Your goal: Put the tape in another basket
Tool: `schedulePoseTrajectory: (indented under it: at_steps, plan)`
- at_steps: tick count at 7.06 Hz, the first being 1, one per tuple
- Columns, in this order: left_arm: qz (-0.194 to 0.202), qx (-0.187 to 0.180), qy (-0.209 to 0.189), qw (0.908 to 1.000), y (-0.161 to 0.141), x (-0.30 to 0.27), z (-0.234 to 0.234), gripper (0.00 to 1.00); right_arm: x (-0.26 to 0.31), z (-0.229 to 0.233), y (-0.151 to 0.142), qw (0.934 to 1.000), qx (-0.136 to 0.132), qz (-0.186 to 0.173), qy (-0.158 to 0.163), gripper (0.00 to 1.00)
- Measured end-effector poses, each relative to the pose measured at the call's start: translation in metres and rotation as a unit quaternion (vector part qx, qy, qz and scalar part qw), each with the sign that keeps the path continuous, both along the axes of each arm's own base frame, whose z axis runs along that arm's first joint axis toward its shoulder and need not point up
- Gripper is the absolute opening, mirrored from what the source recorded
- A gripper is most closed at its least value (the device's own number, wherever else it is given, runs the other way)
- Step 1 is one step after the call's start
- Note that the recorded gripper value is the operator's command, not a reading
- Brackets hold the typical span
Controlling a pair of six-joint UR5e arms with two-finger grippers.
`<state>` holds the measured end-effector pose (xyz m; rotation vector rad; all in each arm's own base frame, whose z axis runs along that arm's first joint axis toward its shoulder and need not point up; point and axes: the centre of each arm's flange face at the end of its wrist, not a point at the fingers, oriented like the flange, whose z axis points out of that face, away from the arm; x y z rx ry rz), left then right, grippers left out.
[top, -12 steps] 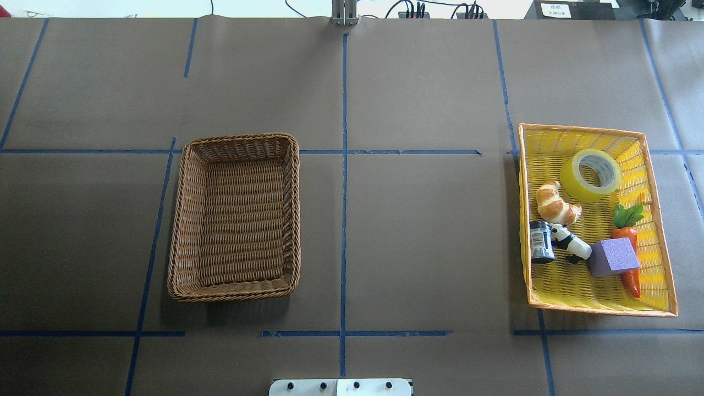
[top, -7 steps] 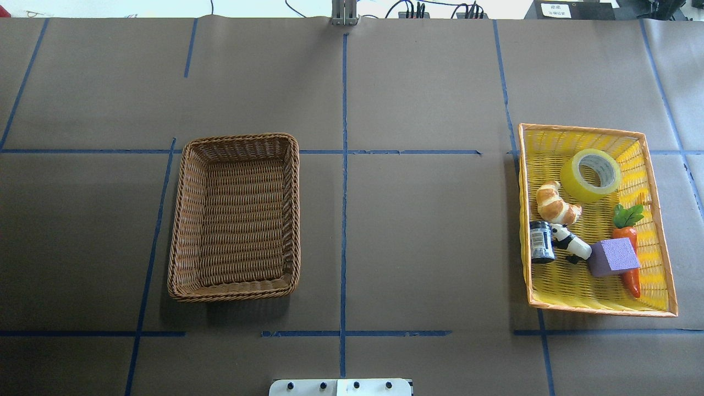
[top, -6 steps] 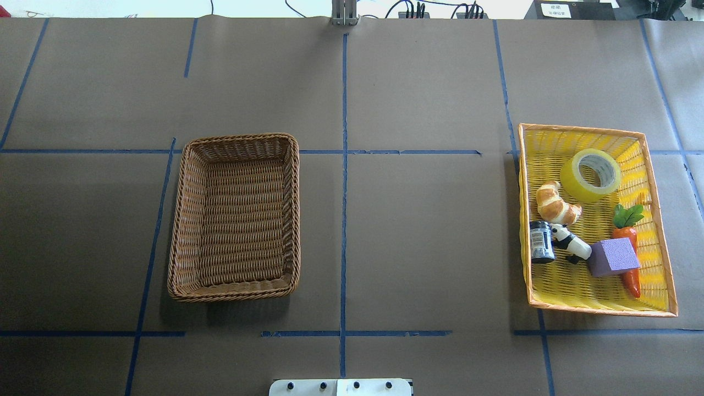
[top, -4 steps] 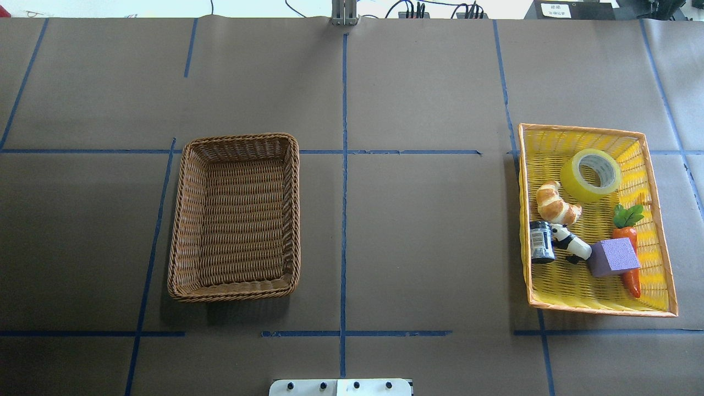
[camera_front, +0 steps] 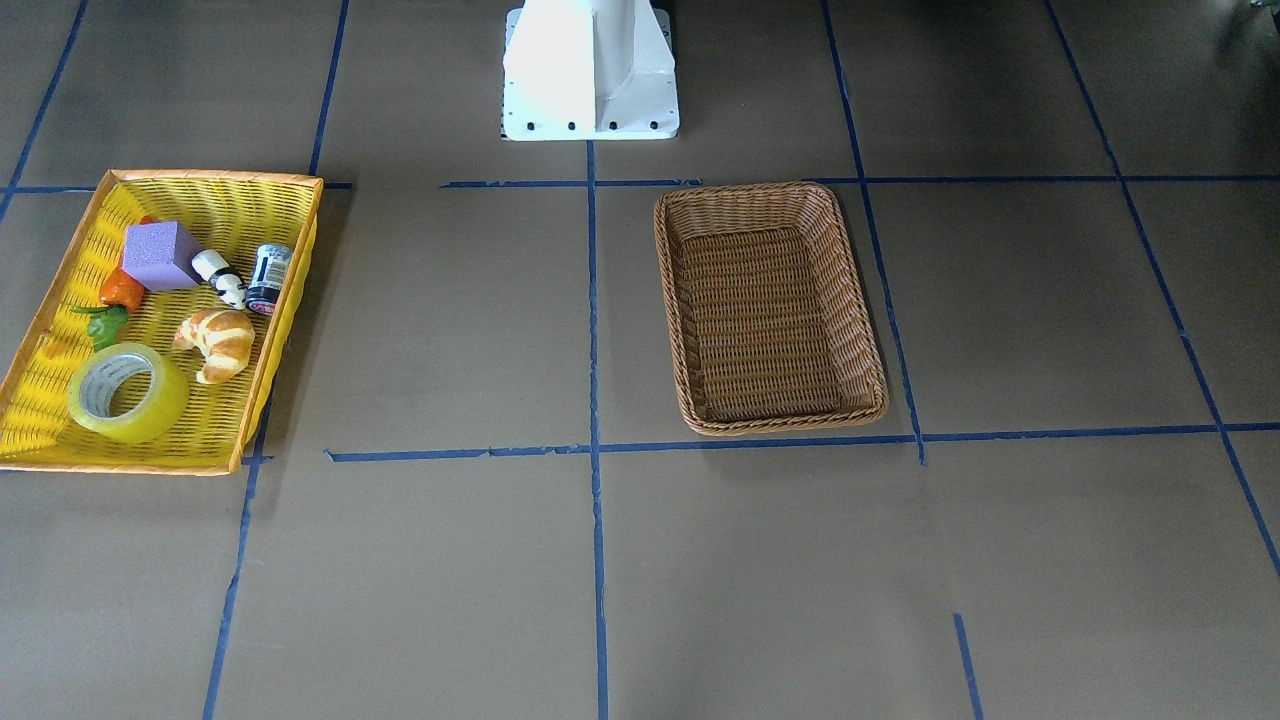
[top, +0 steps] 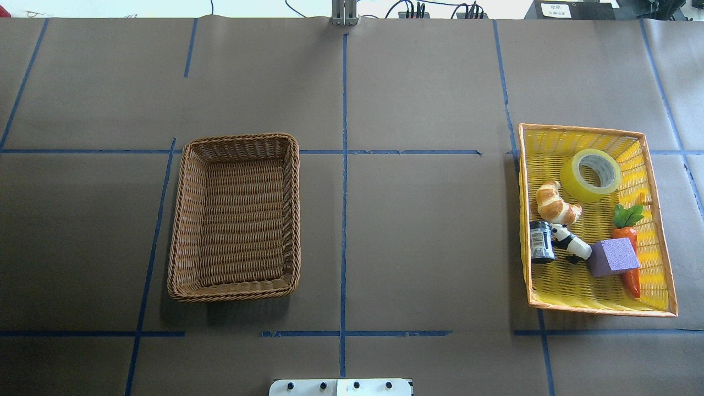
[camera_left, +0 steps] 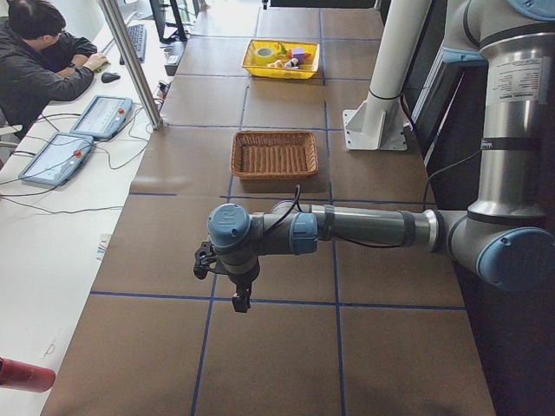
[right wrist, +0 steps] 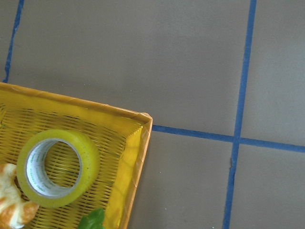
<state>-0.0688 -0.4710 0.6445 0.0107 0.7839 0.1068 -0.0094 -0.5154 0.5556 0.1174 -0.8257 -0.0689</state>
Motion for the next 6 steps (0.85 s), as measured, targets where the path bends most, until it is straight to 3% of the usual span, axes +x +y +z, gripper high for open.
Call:
schedulePoseTrajectory:
  at_steps: [2,6]
  plan:
    - [0.001,-0.001,0.0,1.0,0.0,0.0,0.002,1.0,-0.042,-0.004,-0.003,0.9988,-0.043,0.023,-0.009,1.0]
    - [0.001,0.0,0.0,1.0,-0.001,0.0,0.002,1.0,-0.125,0.022,-0.024,0.994,-0.084,0.063,-0.029,1.0]
